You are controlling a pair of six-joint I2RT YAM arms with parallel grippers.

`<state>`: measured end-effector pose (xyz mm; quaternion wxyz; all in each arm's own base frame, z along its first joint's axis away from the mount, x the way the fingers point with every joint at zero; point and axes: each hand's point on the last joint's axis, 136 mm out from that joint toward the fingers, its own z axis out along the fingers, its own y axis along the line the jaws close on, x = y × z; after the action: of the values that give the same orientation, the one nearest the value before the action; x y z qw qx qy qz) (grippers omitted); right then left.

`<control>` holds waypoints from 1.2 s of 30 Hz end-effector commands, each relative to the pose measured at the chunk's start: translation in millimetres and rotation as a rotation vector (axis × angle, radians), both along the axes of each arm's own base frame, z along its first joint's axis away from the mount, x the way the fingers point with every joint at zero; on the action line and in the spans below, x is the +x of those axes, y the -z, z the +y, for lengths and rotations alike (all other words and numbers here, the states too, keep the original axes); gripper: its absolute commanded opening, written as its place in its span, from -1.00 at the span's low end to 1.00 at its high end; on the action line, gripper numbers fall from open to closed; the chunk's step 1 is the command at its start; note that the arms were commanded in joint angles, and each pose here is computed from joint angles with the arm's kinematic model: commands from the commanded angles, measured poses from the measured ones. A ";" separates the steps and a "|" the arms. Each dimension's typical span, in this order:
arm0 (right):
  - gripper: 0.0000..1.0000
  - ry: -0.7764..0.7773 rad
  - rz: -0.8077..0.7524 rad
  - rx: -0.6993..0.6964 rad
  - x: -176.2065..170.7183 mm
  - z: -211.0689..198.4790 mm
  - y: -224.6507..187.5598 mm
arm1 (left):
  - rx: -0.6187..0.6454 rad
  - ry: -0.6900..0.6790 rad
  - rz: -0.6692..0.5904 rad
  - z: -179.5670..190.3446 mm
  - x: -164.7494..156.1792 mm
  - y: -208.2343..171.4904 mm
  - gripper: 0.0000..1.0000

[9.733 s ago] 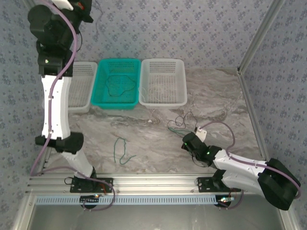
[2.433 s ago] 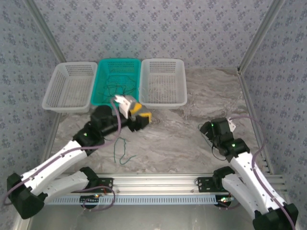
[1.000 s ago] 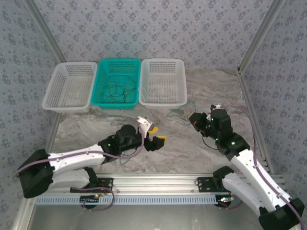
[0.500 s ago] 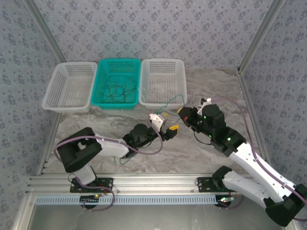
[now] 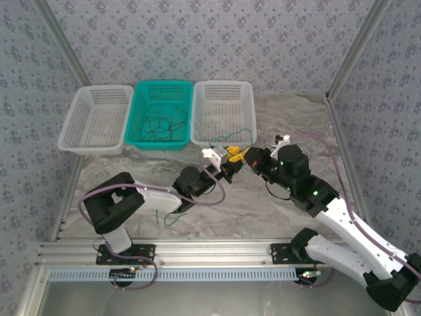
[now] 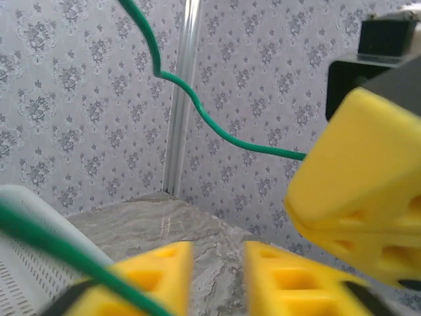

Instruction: Untangle the cables

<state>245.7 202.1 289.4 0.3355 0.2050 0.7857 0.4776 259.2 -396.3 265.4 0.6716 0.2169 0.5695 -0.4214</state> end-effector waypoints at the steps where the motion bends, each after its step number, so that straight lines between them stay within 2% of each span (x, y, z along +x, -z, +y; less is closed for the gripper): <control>1: -1.00 0.043 -0.016 -0.045 -2.0 -12.9 -0.9 | -0.099 -0.039 -0.009 14.1 5.4 -25.9 -1.00; 5: -1.00 0.133 -0.024 -0.180 -0.4 -48.6 13.3 | -0.020 -0.070 0.047 27.7 3.9 -10.1 -1.00; 9: -1.00 0.229 -0.080 -0.478 6.9 -102.2 30.7 | 0.209 -0.203 0.152 60.8 10.6 10.1 -1.00; 11: -1.00 0.225 -0.123 -0.650 11.0 -122.0 44.9 | 0.317 -0.287 0.191 91.4 11.5 11.1 -1.00; 13: -1.00 0.250 -0.113 -0.763 14.1 -140.6 64.8 | 0.379 -0.378 0.212 129.5 12.4 3.2 -1.00; 16: -1.00 0.289 -0.079 -0.849 18.8 -162.2 89.5 | 0.418 -0.533 0.281 204.4 13.0 -9.2 -1.00; 20: -1.00 0.345 0.010 -0.853 17.6 -181.6 117.2 | 0.296 -0.673 0.333 290.6 -2.0 -37.2 -1.00; 23: -1.00 0.369 0.038 -0.827 18.1 -186.5 126.4 | 0.255 -0.710 0.358 318.7 -12.6 -46.3 -1.00; 27: -1.00 0.244 -0.049 -0.718 25.7 -154.7 119.3 | 0.225 -0.639 0.393 308.8 -10.8 -44.2 -1.00; 31: -1.00 0.036 -0.179 -0.518 24.8 -100.8 92.3 | 0.129 -0.492 0.399 276.9 0.2 -54.1 -1.00; 32: -0.92 -0.011 -0.200 -0.460 22.1 -87.8 83.8 | 0.101 -0.472 0.394 272.0 3.6 -61.7 -1.00; 34: -0.55 -0.057 -0.225 -0.394 18.4 -72.7 66.6 | 0.075 -0.456 0.372 266.0 11.1 -80.9 -1.00; 36: -0.34 -0.089 -0.252 -0.355 15.1 -61.5 49.8 | 0.082 -0.458 0.336 262.4 18.6 -106.1 -1.00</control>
<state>261.4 131.2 213.6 0.4385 0.0413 0.8348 0.3304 265.9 -140.9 291.4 0.5595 0.0727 0.7889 -0.2435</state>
